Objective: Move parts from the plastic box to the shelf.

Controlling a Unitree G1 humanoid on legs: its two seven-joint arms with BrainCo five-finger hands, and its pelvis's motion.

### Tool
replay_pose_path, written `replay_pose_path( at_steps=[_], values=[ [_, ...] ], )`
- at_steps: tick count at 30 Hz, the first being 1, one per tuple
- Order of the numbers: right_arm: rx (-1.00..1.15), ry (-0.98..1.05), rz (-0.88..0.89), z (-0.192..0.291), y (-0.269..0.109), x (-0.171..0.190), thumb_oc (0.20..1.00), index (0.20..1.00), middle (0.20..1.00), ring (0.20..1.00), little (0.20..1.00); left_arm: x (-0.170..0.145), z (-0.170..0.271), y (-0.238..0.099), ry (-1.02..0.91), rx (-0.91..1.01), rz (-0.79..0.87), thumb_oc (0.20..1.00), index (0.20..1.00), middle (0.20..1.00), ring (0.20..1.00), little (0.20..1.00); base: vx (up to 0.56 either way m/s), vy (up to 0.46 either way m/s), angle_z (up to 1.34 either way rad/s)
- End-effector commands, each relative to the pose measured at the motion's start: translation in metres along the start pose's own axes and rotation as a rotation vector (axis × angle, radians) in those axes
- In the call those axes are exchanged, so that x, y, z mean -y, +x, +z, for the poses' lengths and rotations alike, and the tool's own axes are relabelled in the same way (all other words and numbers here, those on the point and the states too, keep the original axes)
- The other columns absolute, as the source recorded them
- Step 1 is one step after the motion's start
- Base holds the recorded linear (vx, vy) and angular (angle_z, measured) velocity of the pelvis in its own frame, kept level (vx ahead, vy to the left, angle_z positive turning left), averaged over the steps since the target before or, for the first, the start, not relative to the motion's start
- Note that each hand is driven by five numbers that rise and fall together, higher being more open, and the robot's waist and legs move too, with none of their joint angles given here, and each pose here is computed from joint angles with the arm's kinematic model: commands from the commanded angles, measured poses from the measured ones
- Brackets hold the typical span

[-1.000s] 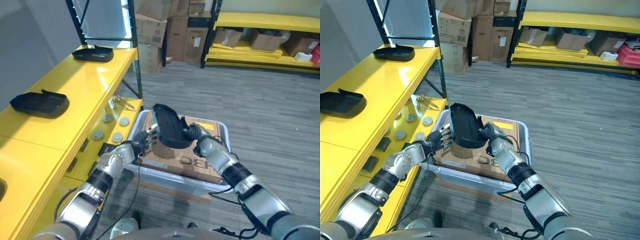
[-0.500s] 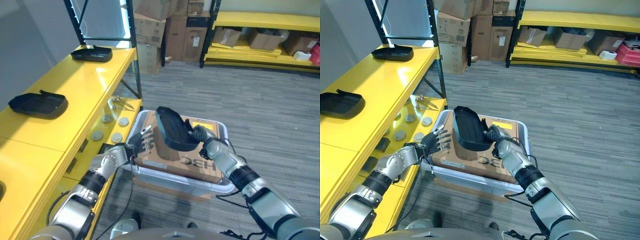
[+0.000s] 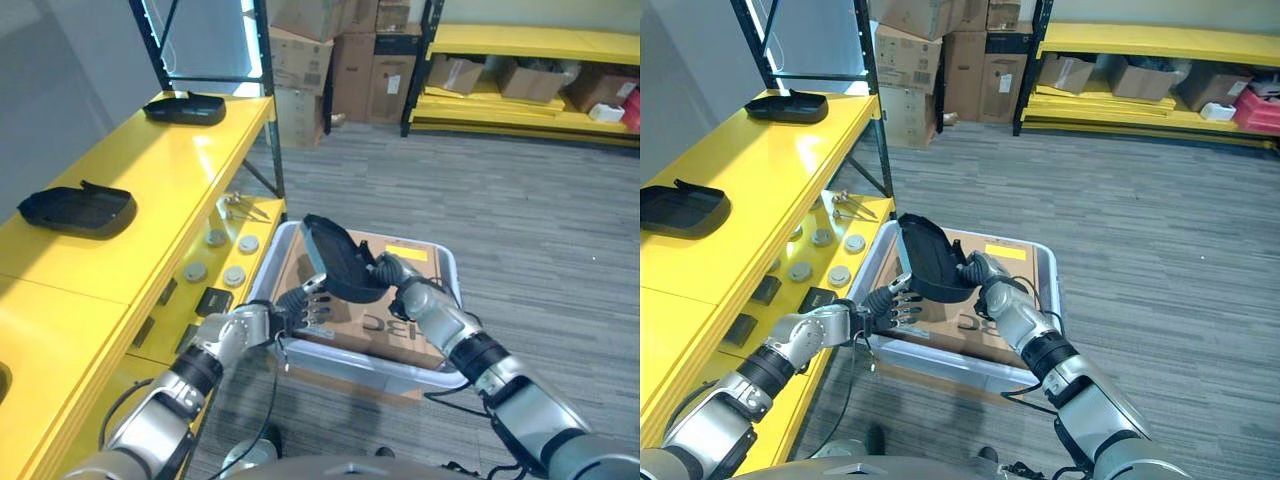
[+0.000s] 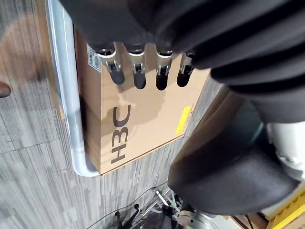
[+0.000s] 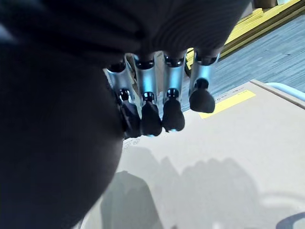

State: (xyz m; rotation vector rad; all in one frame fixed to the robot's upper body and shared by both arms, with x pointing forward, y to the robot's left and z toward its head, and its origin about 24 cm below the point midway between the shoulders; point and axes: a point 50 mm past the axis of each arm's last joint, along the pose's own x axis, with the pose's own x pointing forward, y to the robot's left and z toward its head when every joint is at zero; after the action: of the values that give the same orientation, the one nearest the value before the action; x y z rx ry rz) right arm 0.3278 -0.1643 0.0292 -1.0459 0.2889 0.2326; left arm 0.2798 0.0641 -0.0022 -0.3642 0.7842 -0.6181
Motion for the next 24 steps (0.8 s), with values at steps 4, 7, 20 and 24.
replay_pose_path(
  at_steps=[4, 7, 20, 24],
  values=[
    [0.212, -0.114, -0.06, 0.059, 0.007, 0.023, 0.2, 0.2, 0.2, 0.2, 0.2, 0.044, 0.029, 0.016, -0.08, 0.132, -0.11, 1.0, 1.0, 1.0, 1.0, 1.0, 0.0, 0.0, 0.0],
    [0.204, -0.127, -0.046, 0.057, 0.008, 0.021, 0.2, 0.2, 0.2, 0.2, 0.2, 0.041, 0.032, 0.015, -0.128, 0.166, -0.104, 1.0, 1.0, 1.0, 1.0, 1.0, 0.0, 0.0, 0.0],
    [0.214, -0.161, -0.005, 0.046, 0.004, 0.008, 0.2, 0.2, 0.2, 0.2, 0.2, 0.032, 0.028, 0.01, -0.187, 0.163, -0.134, 1.0, 1.0, 1.0, 1.0, 1.0, 0.0, 0.0, 0.0],
    [0.235, -0.166, -0.006, 0.05, 0.003, 0.006, 0.2, 0.2, 0.2, 0.2, 0.2, 0.035, 0.022, 0.011, -0.146, 0.138, -0.137, 1.0, 1.0, 1.0, 1.0, 1.0, 0.0, 0.0, 0.0]
  ],
)
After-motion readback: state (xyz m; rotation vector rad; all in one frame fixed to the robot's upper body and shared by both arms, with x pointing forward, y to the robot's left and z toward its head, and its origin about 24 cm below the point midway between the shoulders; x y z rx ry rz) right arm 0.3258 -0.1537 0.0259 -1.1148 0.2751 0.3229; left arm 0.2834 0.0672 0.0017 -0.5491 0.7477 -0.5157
